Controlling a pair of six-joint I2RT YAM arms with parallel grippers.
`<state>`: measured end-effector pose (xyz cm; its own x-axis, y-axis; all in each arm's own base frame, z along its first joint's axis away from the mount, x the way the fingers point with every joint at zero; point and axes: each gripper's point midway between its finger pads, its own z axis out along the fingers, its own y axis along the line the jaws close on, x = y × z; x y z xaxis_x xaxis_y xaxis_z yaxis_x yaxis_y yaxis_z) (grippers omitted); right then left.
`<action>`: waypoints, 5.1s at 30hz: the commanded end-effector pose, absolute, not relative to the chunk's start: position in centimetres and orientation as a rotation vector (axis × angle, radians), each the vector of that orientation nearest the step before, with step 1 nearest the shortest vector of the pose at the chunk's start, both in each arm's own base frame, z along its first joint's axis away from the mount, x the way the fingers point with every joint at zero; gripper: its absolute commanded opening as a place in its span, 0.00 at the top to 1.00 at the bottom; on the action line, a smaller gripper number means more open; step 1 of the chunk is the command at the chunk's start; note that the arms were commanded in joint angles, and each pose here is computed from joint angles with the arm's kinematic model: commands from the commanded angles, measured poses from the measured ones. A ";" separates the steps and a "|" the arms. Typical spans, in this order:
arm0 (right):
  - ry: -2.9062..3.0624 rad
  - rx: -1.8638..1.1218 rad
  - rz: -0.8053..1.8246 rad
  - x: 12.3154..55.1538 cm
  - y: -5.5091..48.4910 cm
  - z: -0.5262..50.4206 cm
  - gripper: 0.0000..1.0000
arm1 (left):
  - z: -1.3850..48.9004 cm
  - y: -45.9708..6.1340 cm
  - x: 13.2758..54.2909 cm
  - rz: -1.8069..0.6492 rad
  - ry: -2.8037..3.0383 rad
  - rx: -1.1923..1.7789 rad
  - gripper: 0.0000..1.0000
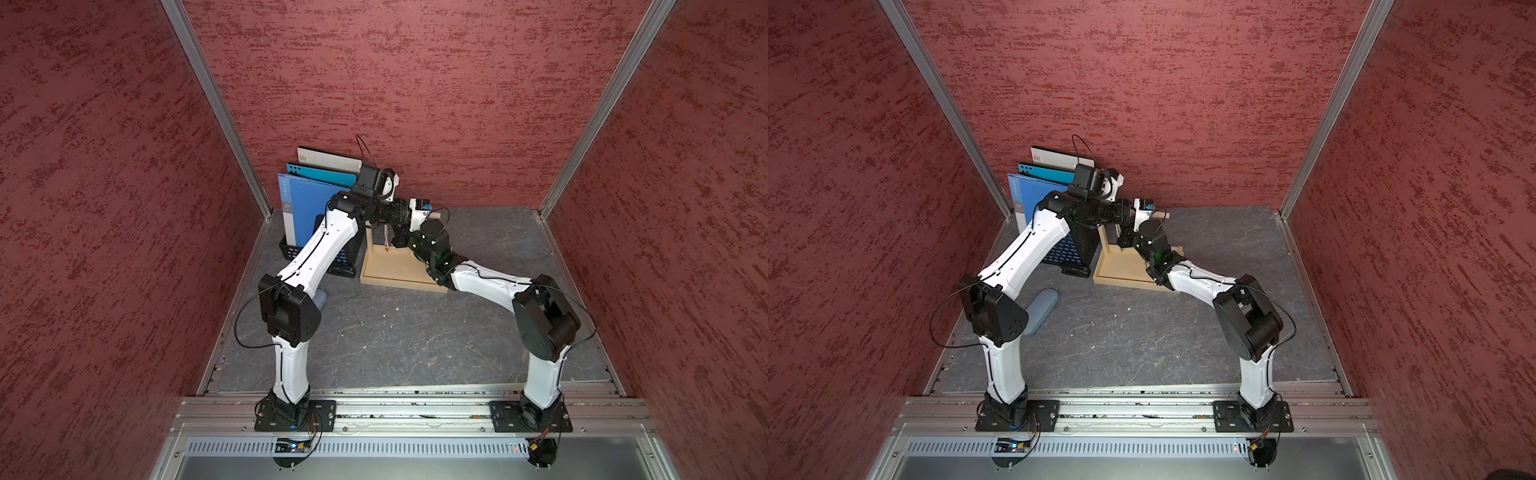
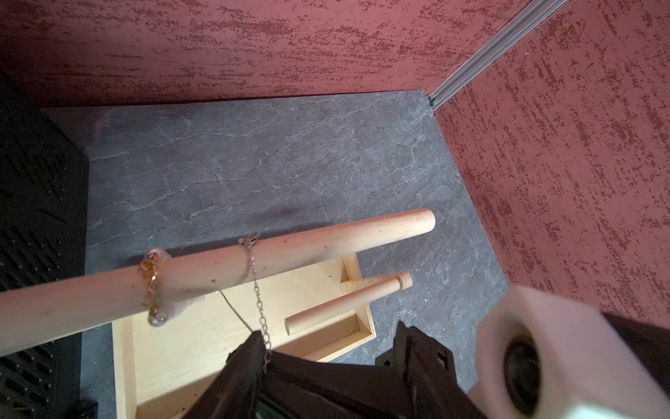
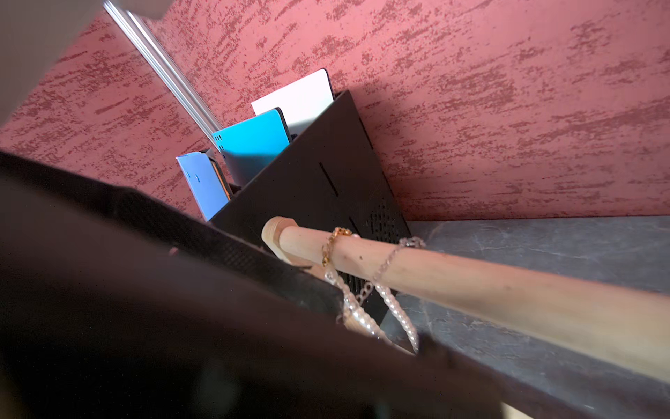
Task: Hang the necklace on the jewelry display stand
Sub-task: Hang the necklace on the stand, then pick up the necklace from the center of the board.
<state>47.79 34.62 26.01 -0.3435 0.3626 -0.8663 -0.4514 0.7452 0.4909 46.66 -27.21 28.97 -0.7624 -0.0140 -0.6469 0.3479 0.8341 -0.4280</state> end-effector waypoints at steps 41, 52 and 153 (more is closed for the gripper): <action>1.683 -0.182 0.844 46.9 36.1 26.7 0.72 | 30.9 -27.9 46.2 -0.767 2.280 0.264 0.39; 1.708 -0.140 0.765 47.6 35.1 26.2 1.00 | 31.1 -27.6 46.1 -0.738 2.277 0.266 0.40; 2.588 -1.304 -0.003 17.1 41.6 3.4 0.72 | 9.4 -4.6 20.5 -0.296 2.554 -0.700 0.44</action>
<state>16.02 42.36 2.98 -0.5690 -0.7925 -0.2194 -0.8041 0.5921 -0.0534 20.50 -5.09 9.76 -0.7667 -0.5140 -0.3848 -0.4027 0.8517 -0.3353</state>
